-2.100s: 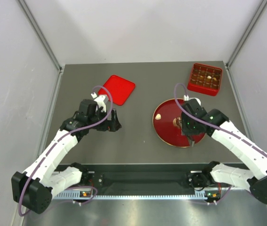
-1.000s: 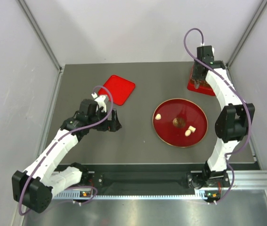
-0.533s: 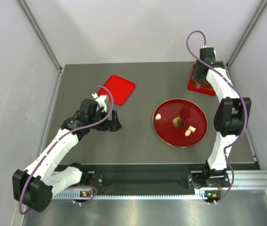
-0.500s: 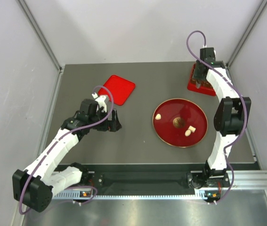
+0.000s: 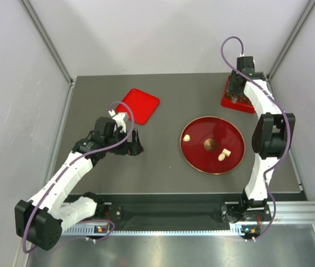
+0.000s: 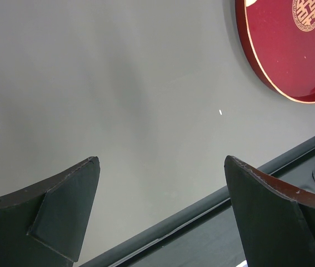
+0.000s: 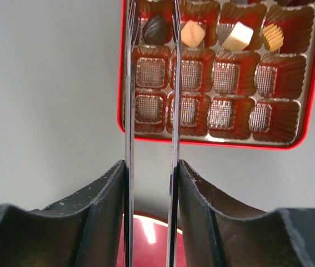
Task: Pack the chocolate
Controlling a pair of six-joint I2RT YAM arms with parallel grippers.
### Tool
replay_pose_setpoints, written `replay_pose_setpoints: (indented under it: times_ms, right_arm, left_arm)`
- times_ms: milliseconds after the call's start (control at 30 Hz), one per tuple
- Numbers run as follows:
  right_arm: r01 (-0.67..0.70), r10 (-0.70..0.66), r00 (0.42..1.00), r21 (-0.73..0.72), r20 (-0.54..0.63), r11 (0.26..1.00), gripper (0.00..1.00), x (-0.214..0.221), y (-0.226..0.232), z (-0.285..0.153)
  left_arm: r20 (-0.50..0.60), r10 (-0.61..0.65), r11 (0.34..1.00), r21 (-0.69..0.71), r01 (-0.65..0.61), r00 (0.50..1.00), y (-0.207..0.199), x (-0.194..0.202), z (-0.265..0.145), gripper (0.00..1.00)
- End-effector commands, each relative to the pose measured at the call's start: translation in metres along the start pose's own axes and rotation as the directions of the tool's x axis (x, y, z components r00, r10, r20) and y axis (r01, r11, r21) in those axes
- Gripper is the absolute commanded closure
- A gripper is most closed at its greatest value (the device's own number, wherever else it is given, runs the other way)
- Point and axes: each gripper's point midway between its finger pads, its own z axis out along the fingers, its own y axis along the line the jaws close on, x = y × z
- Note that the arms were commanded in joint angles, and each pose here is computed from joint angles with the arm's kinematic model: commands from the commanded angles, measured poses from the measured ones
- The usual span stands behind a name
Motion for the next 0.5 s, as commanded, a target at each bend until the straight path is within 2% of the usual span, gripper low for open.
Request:
replay_pose_setpoints:
  times_ms: [0, 300, 433, 467]
  right_arm:
    - [-0.014, 0.015, 0.993, -0.013, 0.119, 1.000, 0.60, -0.042, -0.002, -0.014]
    - [-0.026, 0.026, 0.988, -0.004, 0.155, 1.000, 0.59, -0.056, -0.008, -0.051]
    - [-0.063, 0.062, 0.991, 0.001, 0.118, 0.998, 0.59, -0.041, -0.013, -0.076]
    - [-0.061, 0.061, 0.995, 0.007, 0.075, 0.998, 0.59, -0.024, -0.015, -0.076]
  left_arm:
    - [0.016, 0.012, 1.000, 0.009, -0.012, 1.000, -0.002, -0.003, 0.001, 0.01]
    - [0.021, 0.011, 1.000, 0.009, -0.011, 1.000, -0.002, -0.004, 0.000, 0.01]
    - [0.024, 0.011, 1.000, 0.000, -0.011, 1.000, -0.001, -0.004, 0.000, 0.01]
    - [0.026, 0.010, 1.000, 0.000, -0.010, 1.000, -0.001, -0.005, 0.000, 0.01]
